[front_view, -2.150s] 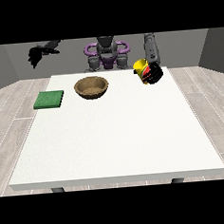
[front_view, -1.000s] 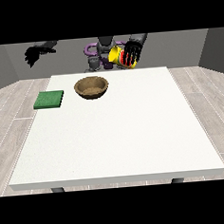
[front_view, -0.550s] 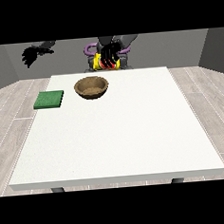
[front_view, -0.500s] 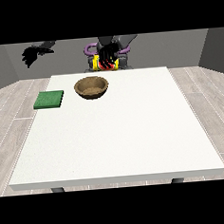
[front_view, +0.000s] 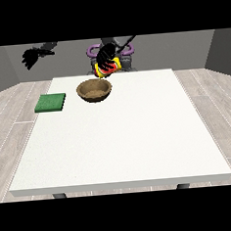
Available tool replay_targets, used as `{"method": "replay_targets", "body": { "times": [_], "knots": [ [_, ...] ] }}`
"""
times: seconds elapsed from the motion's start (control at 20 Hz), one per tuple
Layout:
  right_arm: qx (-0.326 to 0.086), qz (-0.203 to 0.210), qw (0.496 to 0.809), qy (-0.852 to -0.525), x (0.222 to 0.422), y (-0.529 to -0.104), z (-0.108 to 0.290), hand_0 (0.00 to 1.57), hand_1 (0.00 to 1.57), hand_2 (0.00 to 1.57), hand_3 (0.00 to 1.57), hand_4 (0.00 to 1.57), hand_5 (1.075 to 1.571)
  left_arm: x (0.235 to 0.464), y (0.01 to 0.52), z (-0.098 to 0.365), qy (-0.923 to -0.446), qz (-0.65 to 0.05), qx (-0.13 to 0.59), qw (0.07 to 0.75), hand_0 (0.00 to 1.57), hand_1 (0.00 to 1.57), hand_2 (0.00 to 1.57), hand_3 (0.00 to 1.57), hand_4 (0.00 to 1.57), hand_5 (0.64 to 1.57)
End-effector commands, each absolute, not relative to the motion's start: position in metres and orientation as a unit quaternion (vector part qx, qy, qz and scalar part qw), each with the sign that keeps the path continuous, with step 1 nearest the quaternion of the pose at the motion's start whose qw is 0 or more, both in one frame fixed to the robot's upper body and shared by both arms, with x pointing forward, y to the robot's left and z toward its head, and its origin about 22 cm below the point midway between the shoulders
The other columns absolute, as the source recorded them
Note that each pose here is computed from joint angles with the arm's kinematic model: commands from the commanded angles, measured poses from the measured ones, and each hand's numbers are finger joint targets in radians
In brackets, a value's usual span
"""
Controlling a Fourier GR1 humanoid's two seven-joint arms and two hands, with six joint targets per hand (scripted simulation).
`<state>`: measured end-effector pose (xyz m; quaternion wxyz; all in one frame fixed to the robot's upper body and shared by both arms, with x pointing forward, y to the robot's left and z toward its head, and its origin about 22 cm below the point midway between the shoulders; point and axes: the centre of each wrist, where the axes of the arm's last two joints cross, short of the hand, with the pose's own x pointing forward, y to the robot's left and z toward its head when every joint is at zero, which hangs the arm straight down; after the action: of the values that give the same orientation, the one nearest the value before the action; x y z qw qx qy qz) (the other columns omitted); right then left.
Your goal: Pick the cup and pour the ball into the bowl, then pick the bowl and place it on the pad
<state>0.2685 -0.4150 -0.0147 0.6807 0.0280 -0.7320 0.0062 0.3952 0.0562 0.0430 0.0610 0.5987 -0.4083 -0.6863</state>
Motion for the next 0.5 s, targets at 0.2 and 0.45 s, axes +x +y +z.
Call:
{"method": "replay_targets", "body": {
  "times": [0.2,0.45],
  "knots": [
    [0.039,-0.005,0.707,-0.706,0.283,-0.389,-0.011,0.00,0.00,0.00,0.00,0.00,1.568,0.391,0.060,0.037,-0.380,-0.704,0.600,0.024,1.45,1.45,1.57,1.57,1.53,1.135],
    [0.030,-0.024,0.720,-0.693,0.246,-0.408,-0.036,0.00,0.00,0.00,0.00,0.00,1.568,0.402,0.095,0.058,-0.565,-0.494,0.539,0.383,1.30,1.30,1.57,1.57,1.57,1.190]
  ]
}}
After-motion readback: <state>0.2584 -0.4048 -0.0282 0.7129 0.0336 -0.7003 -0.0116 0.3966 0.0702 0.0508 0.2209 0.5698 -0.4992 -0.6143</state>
